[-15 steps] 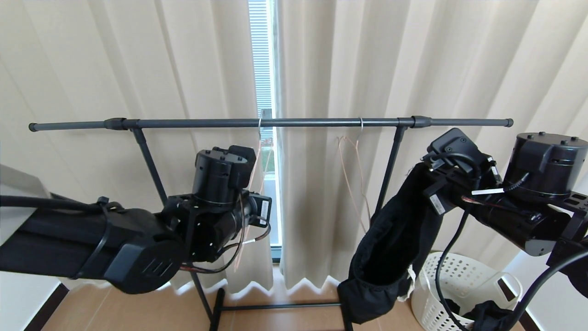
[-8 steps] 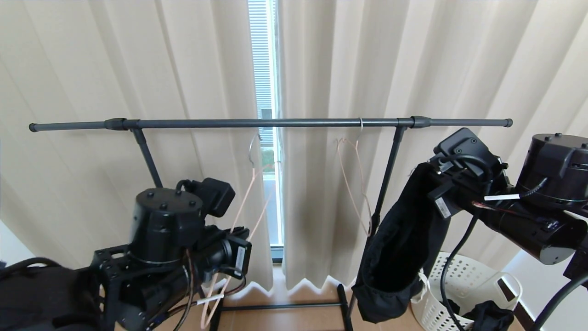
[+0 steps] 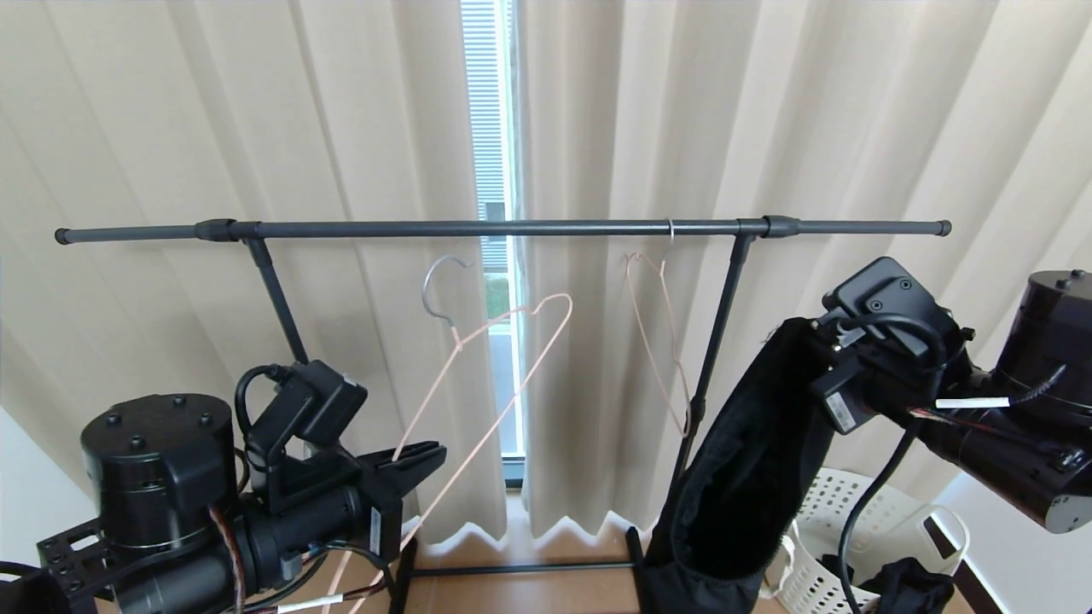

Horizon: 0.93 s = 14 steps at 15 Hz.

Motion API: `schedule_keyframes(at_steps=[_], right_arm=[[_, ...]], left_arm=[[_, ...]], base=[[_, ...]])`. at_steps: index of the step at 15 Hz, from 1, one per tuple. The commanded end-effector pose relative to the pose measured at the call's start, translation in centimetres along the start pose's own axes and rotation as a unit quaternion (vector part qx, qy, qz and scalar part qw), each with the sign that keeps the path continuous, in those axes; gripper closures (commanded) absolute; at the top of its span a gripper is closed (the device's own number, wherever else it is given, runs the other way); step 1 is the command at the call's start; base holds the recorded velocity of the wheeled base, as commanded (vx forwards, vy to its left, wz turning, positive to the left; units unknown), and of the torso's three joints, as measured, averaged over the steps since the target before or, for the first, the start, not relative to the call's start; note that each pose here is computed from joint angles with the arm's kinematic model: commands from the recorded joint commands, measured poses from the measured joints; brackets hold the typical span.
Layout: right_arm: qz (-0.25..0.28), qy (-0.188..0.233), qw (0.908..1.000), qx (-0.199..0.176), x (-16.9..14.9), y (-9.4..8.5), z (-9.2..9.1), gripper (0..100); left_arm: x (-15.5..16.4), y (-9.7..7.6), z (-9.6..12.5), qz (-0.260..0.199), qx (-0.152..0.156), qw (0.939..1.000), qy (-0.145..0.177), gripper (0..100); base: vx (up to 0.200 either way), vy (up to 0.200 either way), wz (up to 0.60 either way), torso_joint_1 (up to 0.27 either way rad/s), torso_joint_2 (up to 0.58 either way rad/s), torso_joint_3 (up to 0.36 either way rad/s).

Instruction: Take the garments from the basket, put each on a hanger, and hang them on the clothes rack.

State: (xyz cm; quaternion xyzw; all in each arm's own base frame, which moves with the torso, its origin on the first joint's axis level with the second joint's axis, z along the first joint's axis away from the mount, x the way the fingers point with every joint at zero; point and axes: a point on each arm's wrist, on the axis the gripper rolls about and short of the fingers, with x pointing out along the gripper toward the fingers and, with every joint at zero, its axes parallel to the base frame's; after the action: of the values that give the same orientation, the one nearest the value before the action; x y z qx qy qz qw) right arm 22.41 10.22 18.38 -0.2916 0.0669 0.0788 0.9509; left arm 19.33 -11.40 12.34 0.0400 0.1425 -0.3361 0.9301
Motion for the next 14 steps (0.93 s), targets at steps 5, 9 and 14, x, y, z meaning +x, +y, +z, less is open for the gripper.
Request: schedule_keyframes(at_steps=[5, 9, 14], right_arm=[[-0.007, 0.019, 0.9998, -0.002, 1.0, 0.2, -0.8, 100], [-0.039, 0.044, 0.9983, -0.005, 1.7, 0.1, -1.0, 100], [-0.08, 0.062, 0.9948, 0.001, 3.9, -0.2, -1.6, 100]], left_arm=[[0.8, 0.2, -2.0, -0.039, 0.04, 0.9984, 0.002, 100], [0.7, -1.1, -3.0, -0.092, 0.057, 0.9939, -0.025, 100], [0.0, -3.4, -3.4, -0.148, 0.071, 0.9857, -0.038, 100]], base=[[0.0, 0.0, 0.0, 0.0, 0.0, 0.0], [0.0, 0.0, 0.0, 0.0, 0.0, 0.0], [0.0, 0.0, 0.0, 0.0, 0.0, 0.0]])
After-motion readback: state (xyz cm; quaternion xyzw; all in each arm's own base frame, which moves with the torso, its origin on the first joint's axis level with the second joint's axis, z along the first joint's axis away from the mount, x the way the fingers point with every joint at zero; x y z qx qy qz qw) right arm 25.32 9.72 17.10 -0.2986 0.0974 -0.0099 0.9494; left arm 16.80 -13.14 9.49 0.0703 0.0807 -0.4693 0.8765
